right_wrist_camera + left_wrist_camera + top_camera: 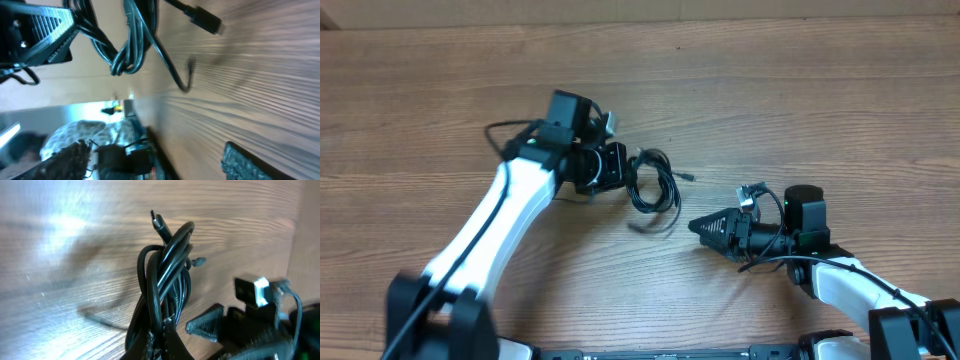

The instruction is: Untangle cables

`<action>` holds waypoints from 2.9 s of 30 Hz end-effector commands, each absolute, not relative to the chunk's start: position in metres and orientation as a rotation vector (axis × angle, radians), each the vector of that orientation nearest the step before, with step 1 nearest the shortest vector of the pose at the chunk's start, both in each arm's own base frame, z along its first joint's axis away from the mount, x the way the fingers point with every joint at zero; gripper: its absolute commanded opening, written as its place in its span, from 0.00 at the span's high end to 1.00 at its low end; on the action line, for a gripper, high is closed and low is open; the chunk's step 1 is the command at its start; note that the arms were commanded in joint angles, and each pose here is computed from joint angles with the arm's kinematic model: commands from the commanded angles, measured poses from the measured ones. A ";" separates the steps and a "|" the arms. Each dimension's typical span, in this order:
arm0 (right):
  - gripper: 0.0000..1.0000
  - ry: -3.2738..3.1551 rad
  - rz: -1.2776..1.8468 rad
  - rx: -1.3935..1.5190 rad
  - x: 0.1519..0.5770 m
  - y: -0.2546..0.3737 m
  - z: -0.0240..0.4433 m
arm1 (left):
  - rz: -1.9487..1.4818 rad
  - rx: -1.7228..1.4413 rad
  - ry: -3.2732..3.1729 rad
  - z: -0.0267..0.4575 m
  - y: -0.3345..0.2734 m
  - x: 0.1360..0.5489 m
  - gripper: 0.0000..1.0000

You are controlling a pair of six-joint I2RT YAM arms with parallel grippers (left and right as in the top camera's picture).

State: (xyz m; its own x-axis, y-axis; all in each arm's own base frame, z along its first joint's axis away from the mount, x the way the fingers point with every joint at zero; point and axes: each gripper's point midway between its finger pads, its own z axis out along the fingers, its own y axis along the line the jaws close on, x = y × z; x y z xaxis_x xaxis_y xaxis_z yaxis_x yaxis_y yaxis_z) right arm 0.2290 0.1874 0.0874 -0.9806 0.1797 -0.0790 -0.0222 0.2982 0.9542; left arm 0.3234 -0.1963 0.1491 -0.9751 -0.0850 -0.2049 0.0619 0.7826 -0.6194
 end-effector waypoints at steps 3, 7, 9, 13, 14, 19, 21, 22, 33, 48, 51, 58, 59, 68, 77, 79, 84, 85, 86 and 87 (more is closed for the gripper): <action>0.21 2.270 1.890 0.007 0.231 0.197 0.127 | -0.912 0.270 2.552 0.207 -0.191 0.312 0.96; 0.21 2.236 1.929 0.133 0.244 0.197 0.143 | -0.965 0.093 2.576 0.218 -0.189 0.306 0.96; 0.22 2.226 1.960 0.182 0.247 0.203 0.151 | -1.012 -0.094 2.622 0.215 -0.188 0.305 0.96; 0.25 2.243 1.989 0.212 0.241 0.226 0.156 | -0.986 -0.323 2.661 0.208 -0.181 0.308 0.96; 0.25 2.254 1.990 0.234 0.239 0.231 0.155 | -0.952 -0.368 2.662 0.206 -0.177 0.310 0.96; 0.25 2.290 1.973 0.413 0.239 0.252 0.149 | -0.880 -0.589 2.700 0.195 -0.164 0.305 0.96; 0.25 2.278 1.946 0.552 0.245 0.256 0.145 | -0.862 -0.621 2.730 0.191 -0.162 0.299 0.96; 0.25 2.275 1.946 0.606 0.247 0.257 0.144 | -0.858 -0.634 2.741 0.189 -0.161 0.296 0.96; 0.33 2.240 1.927 0.900 0.247 0.275 0.138 | -0.777 -0.714 2.775 0.182 -0.177 0.281 0.96; 0.96 2.267 1.888 1.061 0.246 0.273 0.125 | -0.643 -0.647 2.769 0.177 -0.183 0.275 0.96; 0.96 2.286 1.857 1.022 0.245 0.272 0.121 | -0.586 -0.577 2.755 0.176 -0.178 0.279 0.73; 0.96 2.334 1.802 1.045 0.241 0.269 0.109 | -0.392 -0.293 2.708 0.176 -0.150 0.297 0.00; 0.96 2.334 1.803 1.045 0.241 0.269 0.109 | -0.387 -0.300 2.715 0.175 -0.149 0.296 0.00; 0.96 2.389 1.864 0.990 0.230 0.276 0.113 | -0.348 -0.386 2.795 0.152 -0.144 0.278 0.36; 0.96 2.415 1.888 0.968 0.225 0.278 0.115 | -0.411 -0.686 2.800 0.126 -0.147 0.272 0.46; 0.96 2.416 1.888 0.968 0.225 0.278 0.115 | -0.447 -0.691 2.801 0.125 -0.151 0.272 0.51; 0.96 2.416 1.904 0.951 0.224 0.279 0.117 | -0.500 -0.704 2.812 0.126 -0.158 0.271 0.58; 0.96 2.410 1.921 0.932 0.223 0.280 0.120 | -0.506 -0.703 2.815 0.126 -0.159 0.270 0.59; 0.96 2.399 1.935 0.915 0.224 0.281 0.123 | -0.508 -0.703 2.816 0.126 -0.159 0.270 0.59; 0.96 2.387 1.947 0.901 0.225 0.282 0.126 | -0.515 -0.703 2.819 0.126 -0.160 0.270 0.59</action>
State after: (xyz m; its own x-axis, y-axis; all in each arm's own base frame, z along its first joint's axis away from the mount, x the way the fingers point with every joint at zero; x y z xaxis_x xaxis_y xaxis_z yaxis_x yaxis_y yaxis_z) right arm 0.2231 0.2752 0.1060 -0.8034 0.4176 0.4244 0.5170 0.1357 0.8451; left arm 0.2780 -0.1526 0.1323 -0.8620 -0.4824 -0.1558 -0.4033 0.8388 -0.3658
